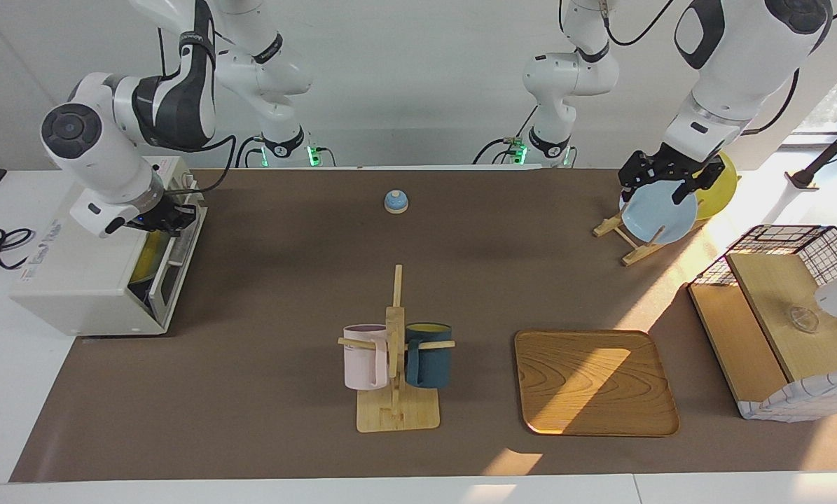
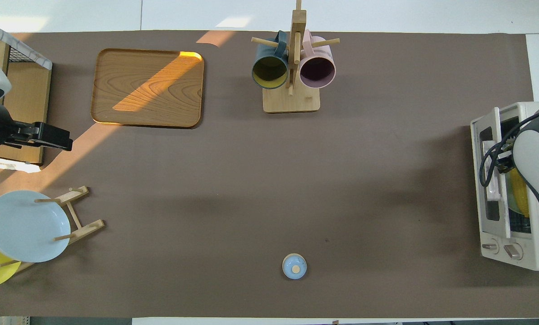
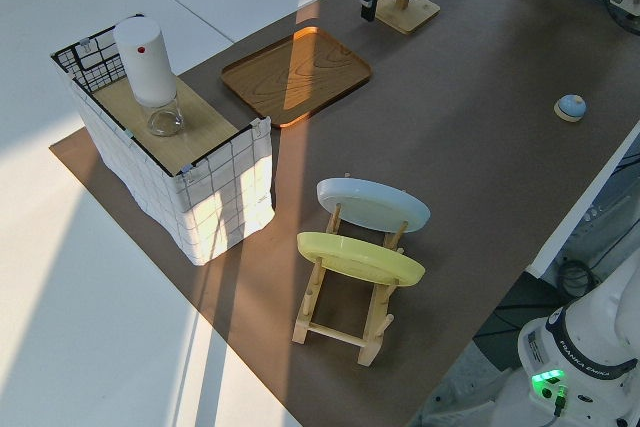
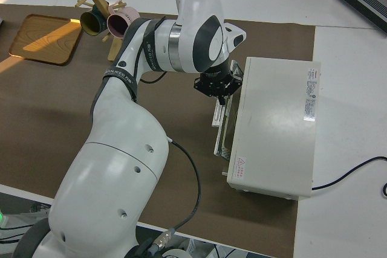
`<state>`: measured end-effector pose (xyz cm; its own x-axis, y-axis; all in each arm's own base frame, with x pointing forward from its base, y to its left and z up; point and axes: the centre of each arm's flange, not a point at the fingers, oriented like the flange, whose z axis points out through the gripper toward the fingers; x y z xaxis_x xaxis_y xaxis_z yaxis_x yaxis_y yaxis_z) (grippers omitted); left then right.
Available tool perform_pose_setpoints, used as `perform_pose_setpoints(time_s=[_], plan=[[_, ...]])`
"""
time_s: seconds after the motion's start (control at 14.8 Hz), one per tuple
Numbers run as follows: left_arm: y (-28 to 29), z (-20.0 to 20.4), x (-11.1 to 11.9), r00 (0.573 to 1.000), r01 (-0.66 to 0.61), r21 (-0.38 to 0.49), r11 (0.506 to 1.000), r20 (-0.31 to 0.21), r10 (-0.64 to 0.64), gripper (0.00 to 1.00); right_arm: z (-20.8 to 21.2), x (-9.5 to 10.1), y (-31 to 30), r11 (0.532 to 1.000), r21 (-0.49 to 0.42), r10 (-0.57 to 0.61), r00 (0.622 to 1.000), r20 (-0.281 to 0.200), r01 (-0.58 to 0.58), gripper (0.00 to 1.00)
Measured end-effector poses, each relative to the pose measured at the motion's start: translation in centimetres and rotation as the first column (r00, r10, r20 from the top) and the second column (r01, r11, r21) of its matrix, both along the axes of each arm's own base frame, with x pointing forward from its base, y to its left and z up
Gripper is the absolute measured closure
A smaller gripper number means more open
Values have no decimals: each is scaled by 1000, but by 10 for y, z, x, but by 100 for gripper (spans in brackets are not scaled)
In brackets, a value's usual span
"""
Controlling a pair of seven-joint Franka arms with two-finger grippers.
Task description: Put corn in oven
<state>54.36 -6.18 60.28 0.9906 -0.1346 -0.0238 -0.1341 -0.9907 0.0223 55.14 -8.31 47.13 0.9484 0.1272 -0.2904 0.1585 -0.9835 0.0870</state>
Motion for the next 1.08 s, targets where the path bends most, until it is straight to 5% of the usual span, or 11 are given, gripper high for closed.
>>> perform_pose_setpoints(time_s=[0.54, 1.08], plan=[[0, 0, 0, 1000, 0, 0, 1000, 0, 0, 0, 22, -14, -23, 999, -2, 33, 999, 1, -33, 99], [0, 0, 0, 1000, 0, 0, 1000, 0, 0, 0, -7, -3, 22, 995, 77, -67, 993, 94, 60, 99]])
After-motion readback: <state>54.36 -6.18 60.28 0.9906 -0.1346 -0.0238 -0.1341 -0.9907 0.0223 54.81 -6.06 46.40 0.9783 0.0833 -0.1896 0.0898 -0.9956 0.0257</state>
